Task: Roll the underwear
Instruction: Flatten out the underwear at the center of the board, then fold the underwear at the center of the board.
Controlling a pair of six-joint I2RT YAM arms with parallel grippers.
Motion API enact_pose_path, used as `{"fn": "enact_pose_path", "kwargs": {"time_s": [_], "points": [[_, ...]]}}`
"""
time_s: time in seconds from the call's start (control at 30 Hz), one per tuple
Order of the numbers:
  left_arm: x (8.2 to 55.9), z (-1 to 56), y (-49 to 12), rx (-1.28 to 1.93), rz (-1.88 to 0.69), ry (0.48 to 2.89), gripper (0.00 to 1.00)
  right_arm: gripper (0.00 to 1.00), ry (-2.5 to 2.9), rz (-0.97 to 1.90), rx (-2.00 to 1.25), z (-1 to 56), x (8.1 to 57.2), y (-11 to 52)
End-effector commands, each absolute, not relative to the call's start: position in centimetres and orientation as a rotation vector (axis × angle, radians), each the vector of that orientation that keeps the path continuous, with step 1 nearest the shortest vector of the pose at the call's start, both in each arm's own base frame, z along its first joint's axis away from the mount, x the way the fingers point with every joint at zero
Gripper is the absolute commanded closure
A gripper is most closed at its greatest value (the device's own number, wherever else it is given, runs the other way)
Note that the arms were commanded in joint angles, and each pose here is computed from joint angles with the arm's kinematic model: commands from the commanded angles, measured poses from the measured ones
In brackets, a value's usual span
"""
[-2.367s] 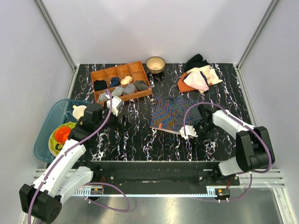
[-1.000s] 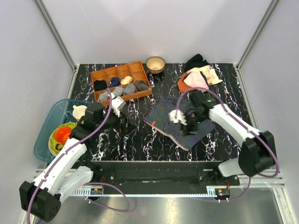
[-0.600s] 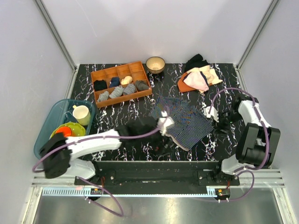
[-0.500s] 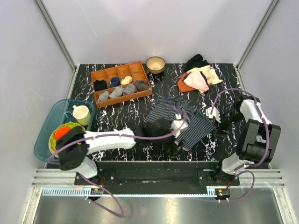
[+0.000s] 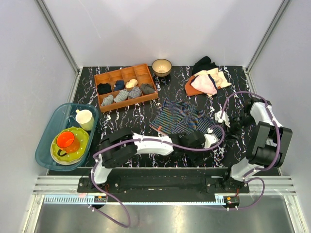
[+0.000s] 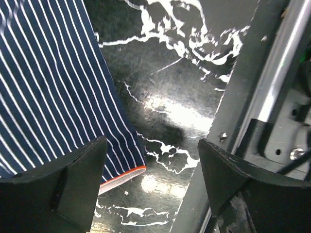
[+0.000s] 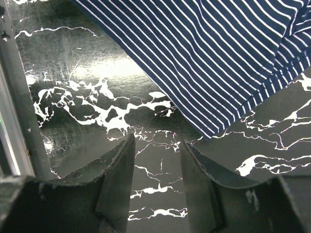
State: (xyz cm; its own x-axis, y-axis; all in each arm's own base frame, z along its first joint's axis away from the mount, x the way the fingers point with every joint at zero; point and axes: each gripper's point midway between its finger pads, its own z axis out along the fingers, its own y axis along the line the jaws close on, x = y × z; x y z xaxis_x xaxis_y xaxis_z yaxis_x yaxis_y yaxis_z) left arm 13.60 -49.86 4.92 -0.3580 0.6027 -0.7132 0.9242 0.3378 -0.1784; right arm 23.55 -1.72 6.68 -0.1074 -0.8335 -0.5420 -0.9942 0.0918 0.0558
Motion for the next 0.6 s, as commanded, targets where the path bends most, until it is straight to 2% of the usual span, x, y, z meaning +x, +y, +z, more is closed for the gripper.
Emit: {"fn": "enact_pose_path", "kwargs": {"time_s": [0.0,0.13,0.43,0.57], "points": [[14.3,3.9,-50.3,1.342,-0.681,2.071,0.23,0.50,1.957,0.613,-1.764,7.6,24.4,-1.2],[14.8,2.4,-49.3,1.358,-0.577,2.116,0.32,0.50,1.964,0.637,-1.752,7.5,24.4,-1.1],[15.6,1.9,-48.0,1.334,-0.462,2.150,0.38,0.50,1.955,0.650,-1.767,6.9,24.0,-1.0],[15.9,2.1,-47.1,1.326,-0.429,2.156,0.46,0.50,1.933,0.621,-1.798,6.3,24.1,-1.2]]}}
